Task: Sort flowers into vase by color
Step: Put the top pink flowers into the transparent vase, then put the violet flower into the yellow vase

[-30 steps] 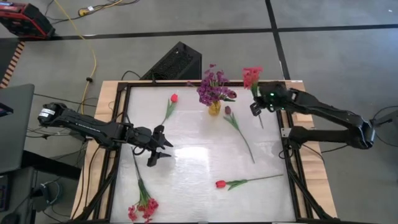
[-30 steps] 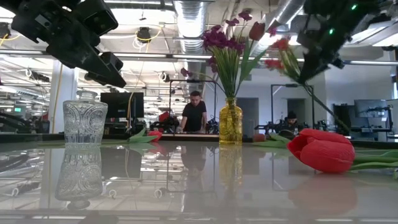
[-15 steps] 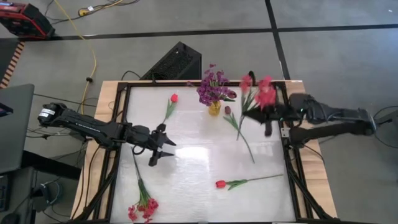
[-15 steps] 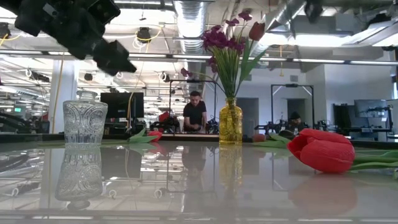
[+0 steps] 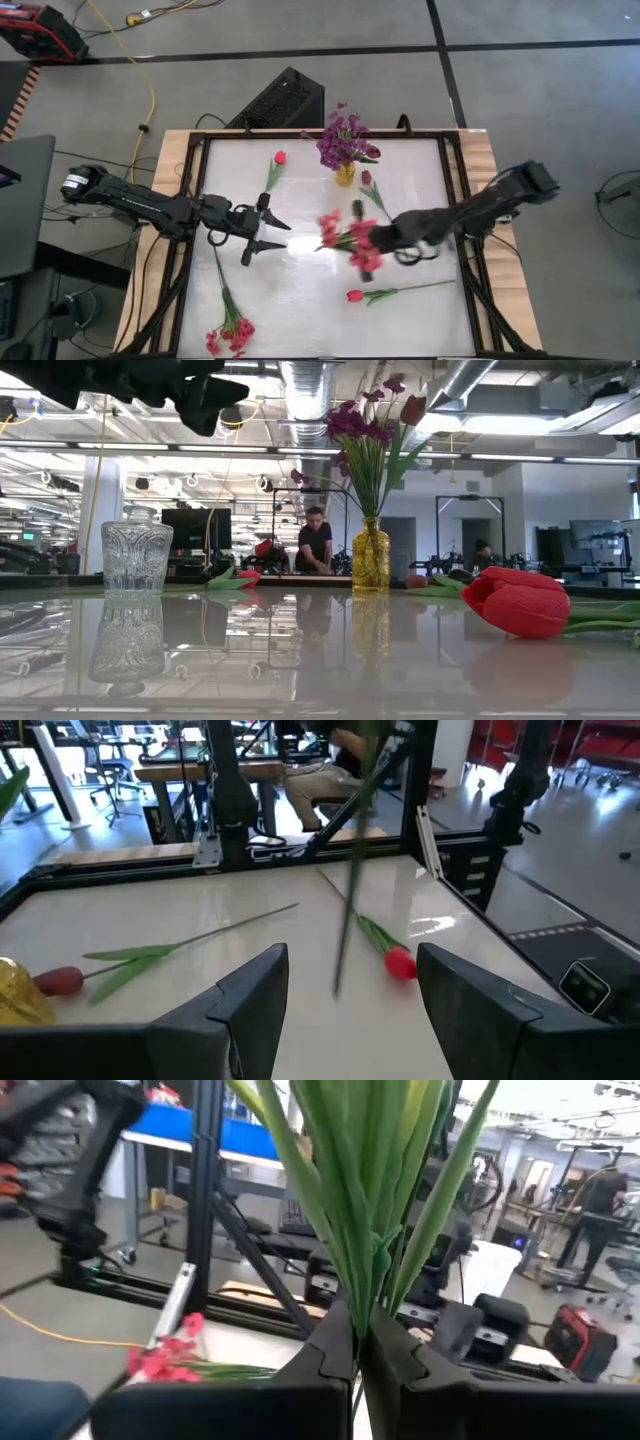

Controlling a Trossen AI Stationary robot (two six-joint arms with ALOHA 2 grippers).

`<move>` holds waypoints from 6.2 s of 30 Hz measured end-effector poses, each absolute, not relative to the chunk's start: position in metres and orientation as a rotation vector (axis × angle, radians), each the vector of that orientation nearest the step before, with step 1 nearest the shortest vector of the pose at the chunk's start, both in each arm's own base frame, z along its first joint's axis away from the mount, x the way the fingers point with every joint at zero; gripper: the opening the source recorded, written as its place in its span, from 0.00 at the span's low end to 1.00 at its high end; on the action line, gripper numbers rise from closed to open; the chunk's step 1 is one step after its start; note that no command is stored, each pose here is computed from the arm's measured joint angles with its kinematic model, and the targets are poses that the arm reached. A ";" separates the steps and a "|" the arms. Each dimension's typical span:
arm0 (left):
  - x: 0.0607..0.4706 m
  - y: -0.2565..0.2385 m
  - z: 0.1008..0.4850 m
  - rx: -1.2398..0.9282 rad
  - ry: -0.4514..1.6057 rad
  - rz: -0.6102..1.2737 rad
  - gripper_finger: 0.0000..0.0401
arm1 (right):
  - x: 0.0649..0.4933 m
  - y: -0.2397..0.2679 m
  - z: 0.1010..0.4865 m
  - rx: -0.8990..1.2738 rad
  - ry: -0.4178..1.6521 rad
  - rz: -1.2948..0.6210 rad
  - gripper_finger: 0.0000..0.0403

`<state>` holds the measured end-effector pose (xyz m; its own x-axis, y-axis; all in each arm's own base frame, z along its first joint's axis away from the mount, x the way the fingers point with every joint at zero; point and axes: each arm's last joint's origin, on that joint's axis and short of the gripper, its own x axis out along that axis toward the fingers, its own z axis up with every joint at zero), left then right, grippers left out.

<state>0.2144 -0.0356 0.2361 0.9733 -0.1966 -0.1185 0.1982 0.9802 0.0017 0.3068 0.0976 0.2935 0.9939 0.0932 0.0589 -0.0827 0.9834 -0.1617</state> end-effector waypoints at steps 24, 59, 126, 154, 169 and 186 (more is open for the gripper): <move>0.214 -0.037 0.239 0.099 0.090 -0.216 0.05 | 0.404 0.082 0.287 -0.176 -0.023 -0.014 0.15; 0.127 -0.023 0.239 -0.011 0.115 0.112 0.00 | 0.259 0.036 0.207 0.159 0.723 -0.504 0.64; 0.102 -0.013 0.220 -0.071 -0.071 0.203 0.43 | 0.185 -0.078 0.232 0.280 -0.090 -0.828 0.05; 0.102 -0.013 0.221 -0.102 -0.089 0.204 0.43 | 0.213 -0.109 0.226 0.205 -0.565 -0.792 0.05; 0.102 -0.014 0.221 -0.095 -0.087 0.200 0.43 | 0.234 -0.104 0.240 0.052 -0.554 -0.773 0.05; 0.102 -0.014 0.217 -0.081 -0.041 0.183 0.43 | 0.263 -0.103 0.236 -0.087 -0.500 -0.786 0.05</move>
